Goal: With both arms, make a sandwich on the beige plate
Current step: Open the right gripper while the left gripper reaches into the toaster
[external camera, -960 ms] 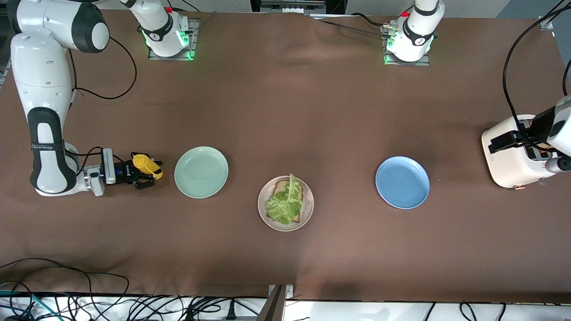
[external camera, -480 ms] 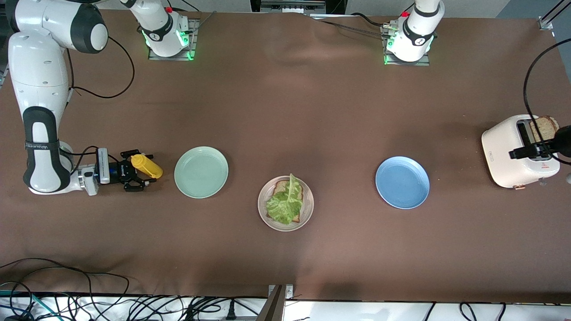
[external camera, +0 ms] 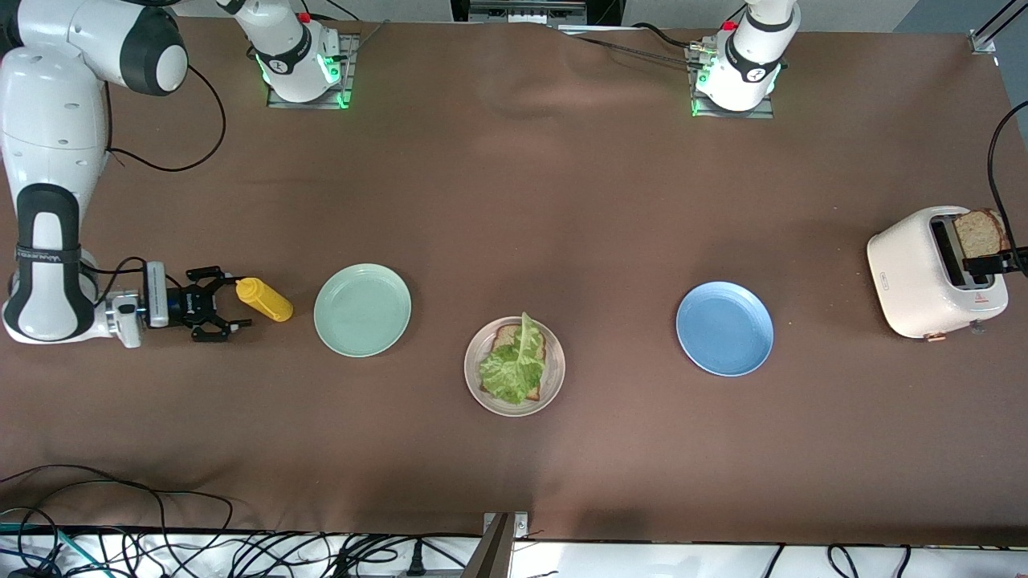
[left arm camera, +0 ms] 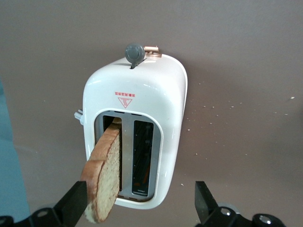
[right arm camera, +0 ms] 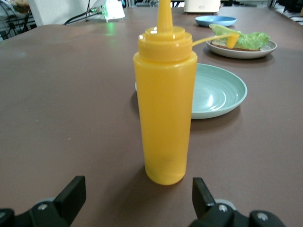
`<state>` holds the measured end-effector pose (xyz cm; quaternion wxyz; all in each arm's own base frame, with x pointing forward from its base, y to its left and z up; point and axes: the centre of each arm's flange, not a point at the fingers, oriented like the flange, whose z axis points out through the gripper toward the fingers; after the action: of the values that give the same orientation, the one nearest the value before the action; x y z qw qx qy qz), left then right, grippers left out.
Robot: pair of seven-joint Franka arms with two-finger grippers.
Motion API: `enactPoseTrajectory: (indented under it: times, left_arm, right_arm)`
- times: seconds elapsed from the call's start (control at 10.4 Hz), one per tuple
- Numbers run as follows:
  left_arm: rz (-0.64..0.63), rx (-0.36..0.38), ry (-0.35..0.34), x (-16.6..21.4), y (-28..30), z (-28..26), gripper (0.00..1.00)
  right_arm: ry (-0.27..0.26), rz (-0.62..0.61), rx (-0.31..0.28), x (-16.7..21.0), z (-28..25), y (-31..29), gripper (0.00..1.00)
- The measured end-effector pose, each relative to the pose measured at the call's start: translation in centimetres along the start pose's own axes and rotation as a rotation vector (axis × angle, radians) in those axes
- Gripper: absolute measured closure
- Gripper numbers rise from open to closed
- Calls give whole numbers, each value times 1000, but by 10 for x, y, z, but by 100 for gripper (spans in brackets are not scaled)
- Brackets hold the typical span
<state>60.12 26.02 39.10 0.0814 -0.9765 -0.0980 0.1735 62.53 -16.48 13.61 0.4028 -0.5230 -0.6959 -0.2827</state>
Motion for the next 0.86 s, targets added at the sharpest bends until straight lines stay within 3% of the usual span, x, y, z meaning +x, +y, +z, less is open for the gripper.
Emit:
enactPoseTrajectory:
  times: [0.19,0.48,0.67,0.86]
  left_arm:
    - [62,12,15,9,-17,17,0]
    - [86,4,21,9,-36,24,3]
    - [95,-4,-15,5,-34,26,7]
    - [96,-17,-83,-3,-33,32,9]
  right_arm:
    - [-110,40,40,32,-39,1,0]
    - [-363,198,30,119,-107,6,0]
    - [-509,371,-15,186,-128,8,0]
    - [-574,487,-105,222,-130,7,0]
